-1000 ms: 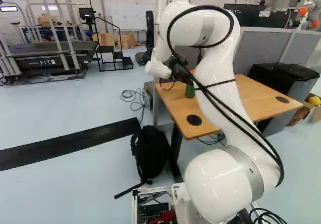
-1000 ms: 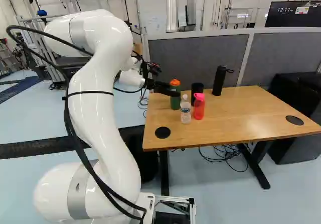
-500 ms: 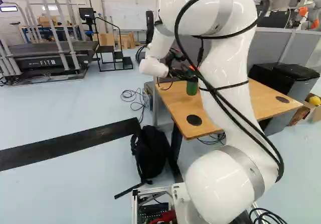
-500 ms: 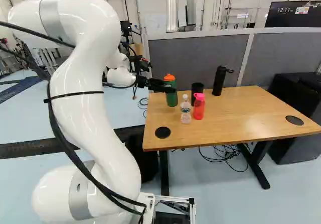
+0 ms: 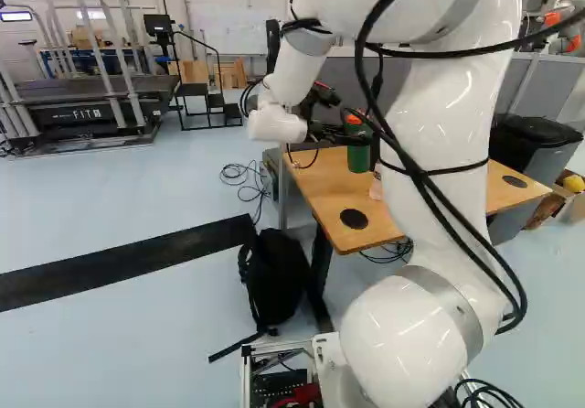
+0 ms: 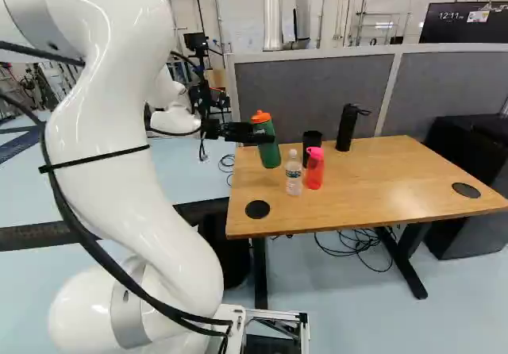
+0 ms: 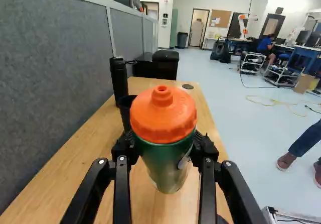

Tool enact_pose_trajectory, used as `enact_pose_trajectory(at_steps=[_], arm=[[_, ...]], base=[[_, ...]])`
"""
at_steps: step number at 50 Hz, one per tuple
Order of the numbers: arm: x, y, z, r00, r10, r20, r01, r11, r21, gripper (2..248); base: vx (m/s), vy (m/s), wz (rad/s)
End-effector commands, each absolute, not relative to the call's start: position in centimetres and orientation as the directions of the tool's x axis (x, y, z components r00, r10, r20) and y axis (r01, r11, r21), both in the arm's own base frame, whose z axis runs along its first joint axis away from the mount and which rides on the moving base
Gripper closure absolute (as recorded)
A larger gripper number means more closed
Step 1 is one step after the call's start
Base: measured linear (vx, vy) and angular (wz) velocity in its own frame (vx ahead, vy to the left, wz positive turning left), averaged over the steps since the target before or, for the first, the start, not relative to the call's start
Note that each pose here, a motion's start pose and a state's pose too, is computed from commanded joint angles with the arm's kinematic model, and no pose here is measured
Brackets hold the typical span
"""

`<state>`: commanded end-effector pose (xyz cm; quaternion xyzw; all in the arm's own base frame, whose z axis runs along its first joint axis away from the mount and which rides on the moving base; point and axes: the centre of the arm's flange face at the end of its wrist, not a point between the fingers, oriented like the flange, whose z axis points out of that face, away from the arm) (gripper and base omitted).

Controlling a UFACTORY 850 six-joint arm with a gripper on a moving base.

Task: Pick up the green bottle from the table

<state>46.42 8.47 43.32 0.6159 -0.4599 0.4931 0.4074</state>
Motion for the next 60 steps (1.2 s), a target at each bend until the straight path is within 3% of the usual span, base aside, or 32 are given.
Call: enact_pose_trajectory(at_steps=[43, 60], arm=[[35.8, 9.3, 43.3, 0.154, -0.071, 0.986, -0.921, -0.371, 0.118, 130], [35.3, 9.3, 43.3, 0.154, -0.067, 0.986, -0.916, -0.384, 0.117, 130]], base=[[0.000, 0.000, 0.000], [0.000, 0.000, 0.000]])
